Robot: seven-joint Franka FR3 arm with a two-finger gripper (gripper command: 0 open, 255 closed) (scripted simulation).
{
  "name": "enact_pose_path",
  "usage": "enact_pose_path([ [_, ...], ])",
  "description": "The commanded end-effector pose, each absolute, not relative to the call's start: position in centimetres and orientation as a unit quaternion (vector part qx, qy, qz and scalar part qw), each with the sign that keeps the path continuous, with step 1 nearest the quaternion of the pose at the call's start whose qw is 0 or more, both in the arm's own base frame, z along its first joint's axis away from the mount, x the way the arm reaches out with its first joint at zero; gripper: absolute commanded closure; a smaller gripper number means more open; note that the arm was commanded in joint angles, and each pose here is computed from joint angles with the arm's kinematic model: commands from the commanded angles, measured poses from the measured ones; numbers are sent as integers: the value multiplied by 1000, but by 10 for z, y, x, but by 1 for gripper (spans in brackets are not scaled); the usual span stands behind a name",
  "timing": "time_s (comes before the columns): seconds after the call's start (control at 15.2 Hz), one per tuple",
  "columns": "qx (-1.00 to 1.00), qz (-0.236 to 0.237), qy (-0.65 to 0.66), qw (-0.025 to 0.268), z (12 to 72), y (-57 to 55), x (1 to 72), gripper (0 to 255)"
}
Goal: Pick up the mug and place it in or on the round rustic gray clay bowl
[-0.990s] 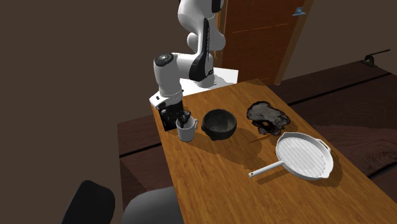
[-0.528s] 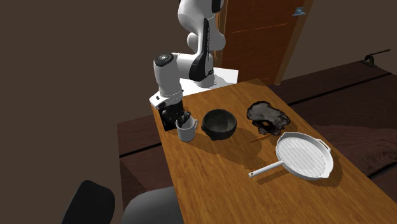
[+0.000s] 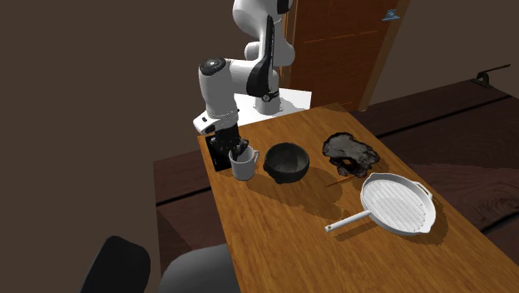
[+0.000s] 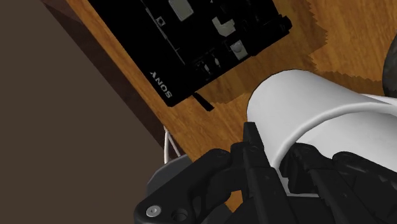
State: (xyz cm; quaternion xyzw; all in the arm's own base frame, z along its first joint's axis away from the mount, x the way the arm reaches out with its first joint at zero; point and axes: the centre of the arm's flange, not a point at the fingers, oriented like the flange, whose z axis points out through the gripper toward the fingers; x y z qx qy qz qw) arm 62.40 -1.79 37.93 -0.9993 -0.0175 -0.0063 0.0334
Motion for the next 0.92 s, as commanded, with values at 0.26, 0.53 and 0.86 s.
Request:
enact_pose_path([
  [0.26,-999,-6,-18,33,411,-18,624,255],
  [0.53,-999,-6,-18,33,432,-18,624,255],
  [0.86,-999,-6,-18,33,459,-18,624,255],
])
